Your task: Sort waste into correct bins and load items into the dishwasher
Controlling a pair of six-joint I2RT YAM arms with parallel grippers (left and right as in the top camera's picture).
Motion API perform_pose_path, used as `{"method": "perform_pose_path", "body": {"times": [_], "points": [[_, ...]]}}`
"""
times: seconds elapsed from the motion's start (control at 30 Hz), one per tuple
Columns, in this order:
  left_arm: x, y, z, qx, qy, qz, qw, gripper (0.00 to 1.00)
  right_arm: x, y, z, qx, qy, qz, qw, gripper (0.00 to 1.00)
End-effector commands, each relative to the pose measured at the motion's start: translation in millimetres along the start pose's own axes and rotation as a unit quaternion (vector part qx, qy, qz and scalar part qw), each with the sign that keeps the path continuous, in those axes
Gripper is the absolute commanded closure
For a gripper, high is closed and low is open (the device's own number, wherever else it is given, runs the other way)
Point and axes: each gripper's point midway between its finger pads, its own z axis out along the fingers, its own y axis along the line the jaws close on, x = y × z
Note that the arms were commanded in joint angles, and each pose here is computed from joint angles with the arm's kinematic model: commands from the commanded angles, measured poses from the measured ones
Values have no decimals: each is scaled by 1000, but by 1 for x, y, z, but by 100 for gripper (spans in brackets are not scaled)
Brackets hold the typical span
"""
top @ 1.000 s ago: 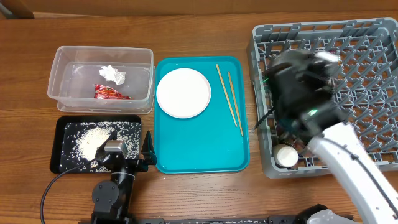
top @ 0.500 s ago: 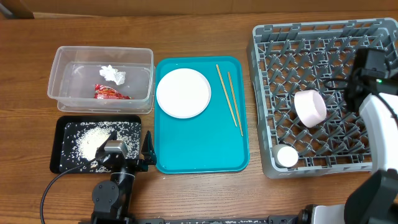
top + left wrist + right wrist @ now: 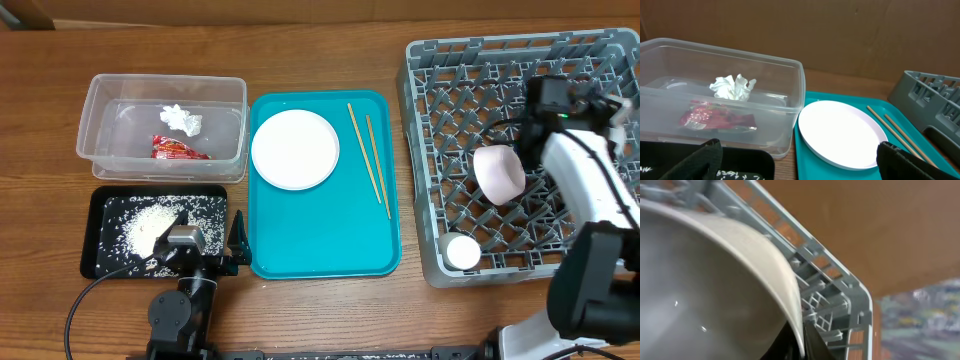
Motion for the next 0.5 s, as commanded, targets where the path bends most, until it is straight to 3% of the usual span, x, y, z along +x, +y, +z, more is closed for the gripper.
{"method": "perform_pose_path", "body": {"times": [0.0,0.13,0.23,0.4,0.47], "points": [[0,-1,0,4,-2,-4,1000,0,9,26,-13,-31,0,-55,998,92],[0,-1,0,4,-2,-4,1000,0,8,30,-26,-31,-17,-70,997,79],[0,-1,0,4,-2,-4,1000,0,8,35,-40,-43,-28,-79,996,75],[0,-1,0,4,-2,-4,1000,0,9,43,-65,-65,-51,-96,992,94],[0,-1,0,4,-2,-4,1000,0,11,45,-70,-68,-55,-105,991,96]]}}
